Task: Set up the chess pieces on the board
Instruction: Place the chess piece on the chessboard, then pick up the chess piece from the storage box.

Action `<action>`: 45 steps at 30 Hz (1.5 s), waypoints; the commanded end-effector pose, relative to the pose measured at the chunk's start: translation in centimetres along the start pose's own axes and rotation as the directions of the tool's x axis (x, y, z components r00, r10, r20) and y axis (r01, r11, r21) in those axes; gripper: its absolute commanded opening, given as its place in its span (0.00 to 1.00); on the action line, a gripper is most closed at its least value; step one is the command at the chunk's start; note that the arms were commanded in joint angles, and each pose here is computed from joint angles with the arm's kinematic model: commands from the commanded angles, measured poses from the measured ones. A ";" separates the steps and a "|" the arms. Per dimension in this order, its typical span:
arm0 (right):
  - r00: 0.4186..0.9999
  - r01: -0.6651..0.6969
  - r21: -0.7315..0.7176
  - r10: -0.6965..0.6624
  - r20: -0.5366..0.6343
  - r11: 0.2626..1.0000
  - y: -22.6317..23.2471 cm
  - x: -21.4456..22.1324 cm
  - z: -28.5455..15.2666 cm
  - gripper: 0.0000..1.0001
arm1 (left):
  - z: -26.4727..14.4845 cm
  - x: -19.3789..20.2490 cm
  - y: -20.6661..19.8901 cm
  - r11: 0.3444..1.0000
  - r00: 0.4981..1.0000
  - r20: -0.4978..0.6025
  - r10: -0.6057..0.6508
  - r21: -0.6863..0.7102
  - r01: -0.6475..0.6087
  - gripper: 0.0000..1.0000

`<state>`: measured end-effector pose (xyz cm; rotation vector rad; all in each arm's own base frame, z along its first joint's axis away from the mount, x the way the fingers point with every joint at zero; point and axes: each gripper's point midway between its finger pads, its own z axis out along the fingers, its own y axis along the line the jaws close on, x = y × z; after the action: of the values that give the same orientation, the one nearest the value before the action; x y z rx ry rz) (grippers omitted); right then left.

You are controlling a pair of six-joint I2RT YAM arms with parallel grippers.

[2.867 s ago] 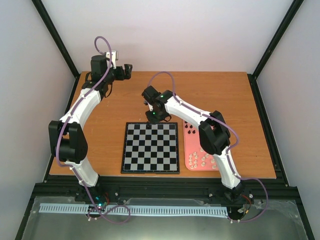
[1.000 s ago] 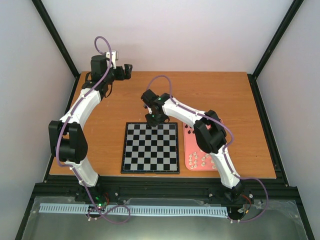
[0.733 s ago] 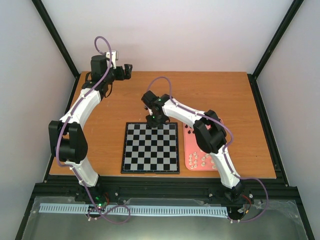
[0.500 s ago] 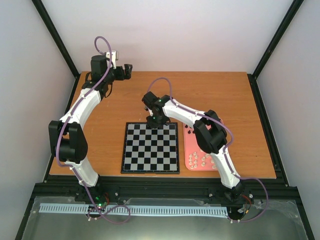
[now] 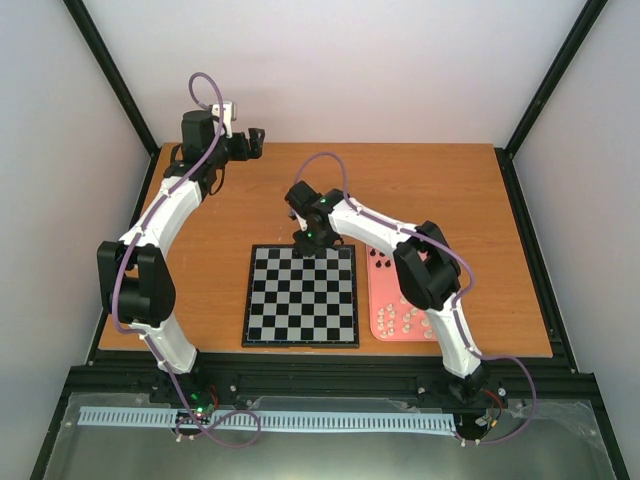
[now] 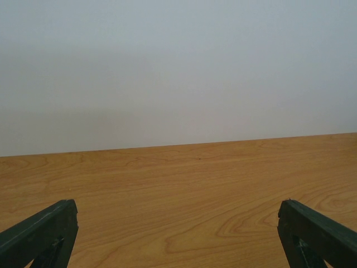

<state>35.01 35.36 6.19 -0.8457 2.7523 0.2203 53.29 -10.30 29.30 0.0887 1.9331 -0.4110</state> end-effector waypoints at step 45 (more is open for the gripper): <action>0.850 -0.526 0.318 0.473 0.234 0.789 -23.0 13.0 -9.6 0.49 | -0.1 -2.0 -0.7 1.000 0.999 0.049 -0.002 0.031 0.000 1.00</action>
<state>34.65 8.05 10.34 -0.0218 2.7119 -0.1604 53.21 -10.54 29.32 0.0982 1.9330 -0.4251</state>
